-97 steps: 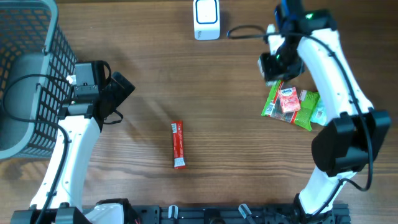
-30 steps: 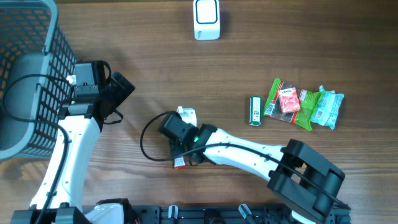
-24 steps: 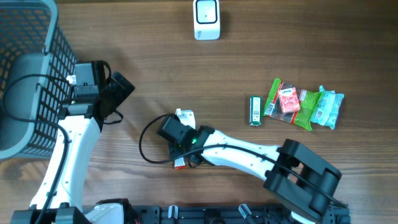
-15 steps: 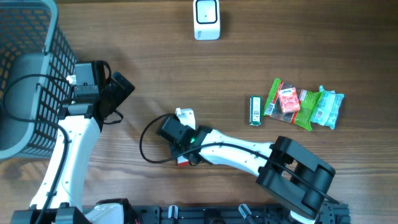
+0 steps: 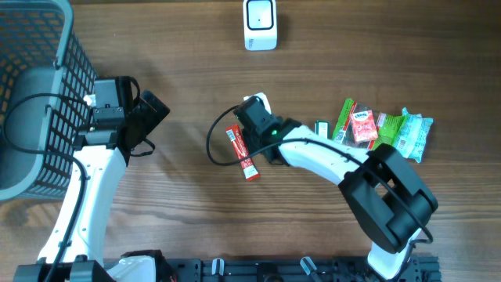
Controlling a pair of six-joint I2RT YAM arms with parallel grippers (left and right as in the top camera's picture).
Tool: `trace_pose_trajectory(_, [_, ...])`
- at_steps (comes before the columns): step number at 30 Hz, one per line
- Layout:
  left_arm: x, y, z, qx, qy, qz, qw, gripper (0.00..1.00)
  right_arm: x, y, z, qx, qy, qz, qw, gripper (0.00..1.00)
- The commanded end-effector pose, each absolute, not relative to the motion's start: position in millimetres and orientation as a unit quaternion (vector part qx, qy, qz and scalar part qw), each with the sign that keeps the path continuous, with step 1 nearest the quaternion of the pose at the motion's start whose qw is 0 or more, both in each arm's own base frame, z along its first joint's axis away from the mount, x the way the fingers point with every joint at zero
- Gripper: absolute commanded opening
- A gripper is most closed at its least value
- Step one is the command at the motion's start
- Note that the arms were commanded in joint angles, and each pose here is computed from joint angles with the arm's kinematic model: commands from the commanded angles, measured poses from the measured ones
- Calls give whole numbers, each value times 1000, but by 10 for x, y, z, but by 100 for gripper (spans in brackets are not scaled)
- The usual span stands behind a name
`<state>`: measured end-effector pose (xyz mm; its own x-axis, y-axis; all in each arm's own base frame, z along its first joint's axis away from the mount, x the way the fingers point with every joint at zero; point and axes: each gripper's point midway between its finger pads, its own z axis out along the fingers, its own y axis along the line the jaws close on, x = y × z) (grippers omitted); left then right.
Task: Scan the item barcode
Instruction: 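Move the right gripper to the red stick packet and grasp it, then lift the red stick packet and turn it in the right gripper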
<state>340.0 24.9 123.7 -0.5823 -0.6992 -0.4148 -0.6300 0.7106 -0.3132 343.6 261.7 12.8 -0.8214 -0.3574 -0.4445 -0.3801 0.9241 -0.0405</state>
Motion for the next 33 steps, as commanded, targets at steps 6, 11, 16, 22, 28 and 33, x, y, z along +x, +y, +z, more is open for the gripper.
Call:
trace_pose_trajectory(6, [3409,267,1237,-370,888,-58,265,100,3001,2940,814,-282,932,161,163,47])
trace_pose_trajectory(11, [3409,267,1237,-370,888,-58,265,100,2690,2776,513,-291,944,127,90,47])
trace_pose_trajectory(16, [3409,267,1237,-370,888,-58,265,100,2561,2813,263,-318,940,108,62,47])
trace_pose_trajectory(22, [3409,267,1237,-370,888,-58,265,100,2504,2743,-32,-339,939,33,54,40])
trace_pose_trajectory(28, [3409,267,1237,-370,888,-58,265,100,2639,2618,-27,-315,946,1,71,29])
trace_pose_trajectory(33, [3409,267,1237,-370,888,-58,265,100,2638,2618,-27,-319,945,0,71,27])
